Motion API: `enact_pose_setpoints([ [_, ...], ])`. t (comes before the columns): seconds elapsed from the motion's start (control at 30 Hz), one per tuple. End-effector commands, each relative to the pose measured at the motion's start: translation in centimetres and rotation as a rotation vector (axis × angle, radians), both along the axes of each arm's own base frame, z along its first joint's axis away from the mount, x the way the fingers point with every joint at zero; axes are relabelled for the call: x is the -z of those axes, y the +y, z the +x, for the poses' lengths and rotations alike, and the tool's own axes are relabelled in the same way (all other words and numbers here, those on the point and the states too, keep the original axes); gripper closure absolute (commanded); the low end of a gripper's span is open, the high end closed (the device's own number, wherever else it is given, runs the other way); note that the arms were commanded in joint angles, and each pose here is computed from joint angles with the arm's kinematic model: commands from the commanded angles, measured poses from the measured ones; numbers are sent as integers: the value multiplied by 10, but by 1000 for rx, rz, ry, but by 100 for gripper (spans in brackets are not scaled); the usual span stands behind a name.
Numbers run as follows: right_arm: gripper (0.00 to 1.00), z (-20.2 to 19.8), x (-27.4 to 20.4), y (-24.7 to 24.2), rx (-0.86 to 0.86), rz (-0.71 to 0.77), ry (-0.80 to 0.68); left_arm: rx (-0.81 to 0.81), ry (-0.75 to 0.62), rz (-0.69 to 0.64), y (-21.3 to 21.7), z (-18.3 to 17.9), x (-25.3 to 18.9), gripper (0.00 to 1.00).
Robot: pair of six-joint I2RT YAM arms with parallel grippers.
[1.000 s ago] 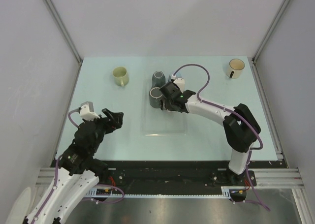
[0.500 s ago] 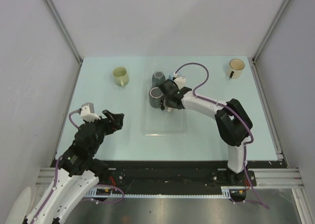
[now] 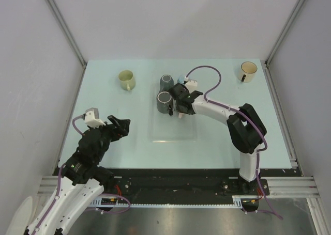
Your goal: Turn the mug right side up
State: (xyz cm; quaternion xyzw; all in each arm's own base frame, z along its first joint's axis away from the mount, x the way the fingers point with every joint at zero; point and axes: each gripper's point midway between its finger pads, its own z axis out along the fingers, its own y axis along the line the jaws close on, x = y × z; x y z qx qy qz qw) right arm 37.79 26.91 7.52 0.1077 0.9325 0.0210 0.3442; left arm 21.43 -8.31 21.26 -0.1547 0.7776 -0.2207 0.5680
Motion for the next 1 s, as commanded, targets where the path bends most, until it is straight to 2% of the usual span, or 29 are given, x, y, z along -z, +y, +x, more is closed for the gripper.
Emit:
enact_pose_setpoints([
  [0.0,49,-4,-18,-11,-13,-43,-39,-8,-1,-12,0,0,1,15],
  [0.2,50,0,-17,-2,-49,-14,-37,-2,8,-13,-2,0,3,15],
  [0.5,57,6,-12,5,-98,-23,-9,-1,18,-10,-1,-1,5,15],
  [0.8,66,10,-5,3,-75,-30,5,0,20,-13,-1,-3,6,16],
  [0.97,67,9,2,4,-74,-33,18,1,23,-12,-1,-3,7,16],
])
